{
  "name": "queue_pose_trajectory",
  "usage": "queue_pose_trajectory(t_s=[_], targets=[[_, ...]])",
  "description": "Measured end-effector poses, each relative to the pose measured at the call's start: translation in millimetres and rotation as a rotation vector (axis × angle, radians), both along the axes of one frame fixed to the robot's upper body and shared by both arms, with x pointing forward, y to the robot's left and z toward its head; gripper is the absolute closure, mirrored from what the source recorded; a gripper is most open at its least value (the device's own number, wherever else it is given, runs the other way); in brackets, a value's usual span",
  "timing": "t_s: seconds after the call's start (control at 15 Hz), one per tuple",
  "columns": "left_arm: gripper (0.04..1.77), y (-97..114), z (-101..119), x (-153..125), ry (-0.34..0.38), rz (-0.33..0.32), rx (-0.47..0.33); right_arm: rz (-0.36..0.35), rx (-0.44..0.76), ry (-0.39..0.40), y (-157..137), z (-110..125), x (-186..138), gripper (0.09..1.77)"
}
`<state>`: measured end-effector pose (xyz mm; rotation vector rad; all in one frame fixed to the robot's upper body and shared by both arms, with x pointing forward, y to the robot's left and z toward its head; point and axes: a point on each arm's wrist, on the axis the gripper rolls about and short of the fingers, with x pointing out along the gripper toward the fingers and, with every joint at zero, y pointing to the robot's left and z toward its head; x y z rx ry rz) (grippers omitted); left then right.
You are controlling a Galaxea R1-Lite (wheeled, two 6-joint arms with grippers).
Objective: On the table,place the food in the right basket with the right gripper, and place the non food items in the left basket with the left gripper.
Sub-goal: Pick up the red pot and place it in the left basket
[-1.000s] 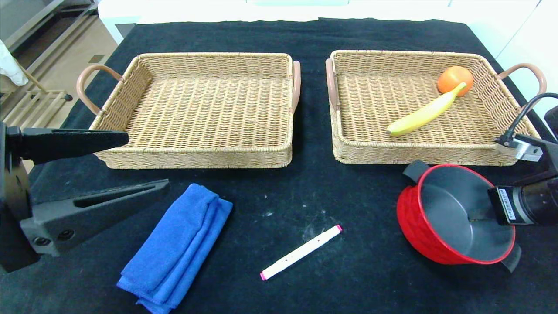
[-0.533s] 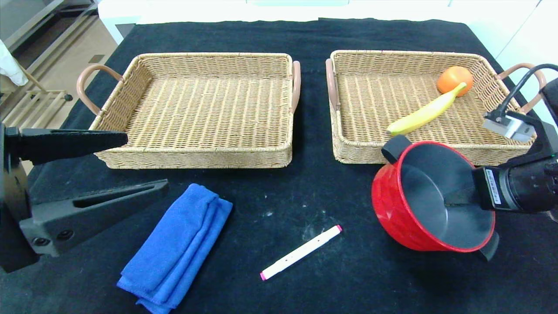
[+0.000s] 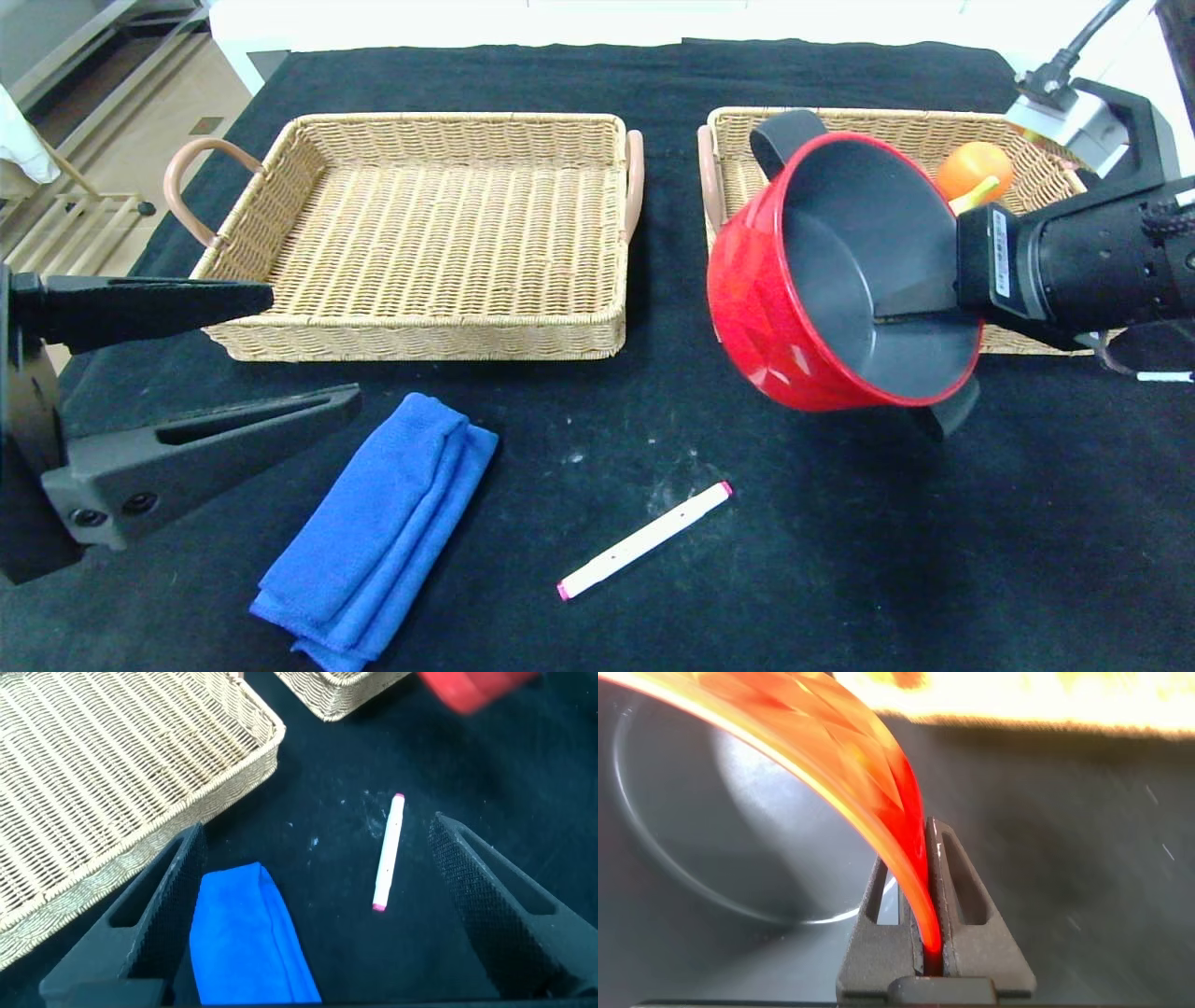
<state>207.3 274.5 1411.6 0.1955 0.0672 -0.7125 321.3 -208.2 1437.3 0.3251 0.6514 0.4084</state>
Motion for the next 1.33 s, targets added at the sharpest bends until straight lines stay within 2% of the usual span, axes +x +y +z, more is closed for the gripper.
queue_pose_trajectory(t_s=[0.47, 0.67, 0.87, 1.33], targets=[[0.09, -1, -1, 1, 0.003, 0.0, 0.002, -0.009, 0.111, -0.133, 53, 28, 34, 1.65], [0.09, -1, -1, 2, 0.004, -0.001, 0.003, 0.012, 0.153, -0.191, 74, 25, 48, 1.65], [0.09, -1, -1, 2, 0.005, -0.002, 0.004, -0.005, 0.19, -0.273, 94, 25, 53, 1.65], [0.09, -1, -1, 1, 0.002, -0.004, 0.004, 0.022, 0.182, -0.473, 147, 13, 59, 1.65]])
